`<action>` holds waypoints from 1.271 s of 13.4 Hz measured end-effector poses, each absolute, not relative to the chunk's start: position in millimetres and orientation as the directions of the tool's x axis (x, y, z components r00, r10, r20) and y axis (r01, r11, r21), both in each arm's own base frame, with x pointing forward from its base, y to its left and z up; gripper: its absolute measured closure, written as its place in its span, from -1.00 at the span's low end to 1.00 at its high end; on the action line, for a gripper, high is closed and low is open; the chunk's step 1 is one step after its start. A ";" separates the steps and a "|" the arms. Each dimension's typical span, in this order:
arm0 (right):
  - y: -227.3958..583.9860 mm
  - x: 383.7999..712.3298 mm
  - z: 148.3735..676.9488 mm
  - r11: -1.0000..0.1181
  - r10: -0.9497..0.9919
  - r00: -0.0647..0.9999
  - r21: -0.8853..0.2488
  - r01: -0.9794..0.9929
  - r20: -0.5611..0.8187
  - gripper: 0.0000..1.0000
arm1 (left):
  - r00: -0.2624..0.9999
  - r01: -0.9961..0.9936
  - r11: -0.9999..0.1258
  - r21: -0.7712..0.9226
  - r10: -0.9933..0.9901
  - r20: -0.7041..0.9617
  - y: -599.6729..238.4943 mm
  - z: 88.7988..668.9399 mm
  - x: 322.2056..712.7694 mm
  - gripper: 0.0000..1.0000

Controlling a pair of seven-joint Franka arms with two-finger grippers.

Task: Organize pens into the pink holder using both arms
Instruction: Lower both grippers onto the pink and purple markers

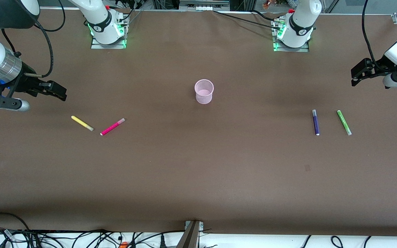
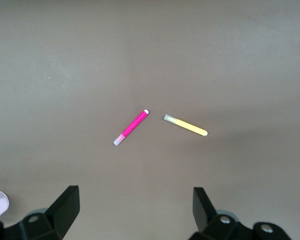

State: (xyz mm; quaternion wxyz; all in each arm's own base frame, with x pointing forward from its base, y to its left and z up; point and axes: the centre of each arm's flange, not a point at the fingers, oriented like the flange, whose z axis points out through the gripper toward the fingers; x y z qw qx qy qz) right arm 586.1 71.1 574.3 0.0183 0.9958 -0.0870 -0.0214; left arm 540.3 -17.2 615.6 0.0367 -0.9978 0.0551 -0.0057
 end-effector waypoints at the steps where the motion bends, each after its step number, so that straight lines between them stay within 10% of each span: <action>1: 70.3 586.7 572.5 -0.978 -0.207 0.977 0.042 -0.205 -0.043 -1.00 | 0.994 -0.109 -0.991 -0.073 -0.109 -0.012 -16.9 613.4 538.7 -1.00; 10: 72.1 604.0 457.3 -0.907 -0.419 0.898 0.119 -0.405 -0.137 -0.97 | 0.944 -0.077 -0.995 -0.059 -0.053 -0.327 17.4 505.2 559.6 -1.00; 17: 58.5 586.3 307.3 -0.872 -0.488 0.872 0.070 -0.484 -0.046 -0.96 | 0.956 -0.202 -0.979 -0.020 -0.192 -0.221 44.9 365.9 601.4 -1.00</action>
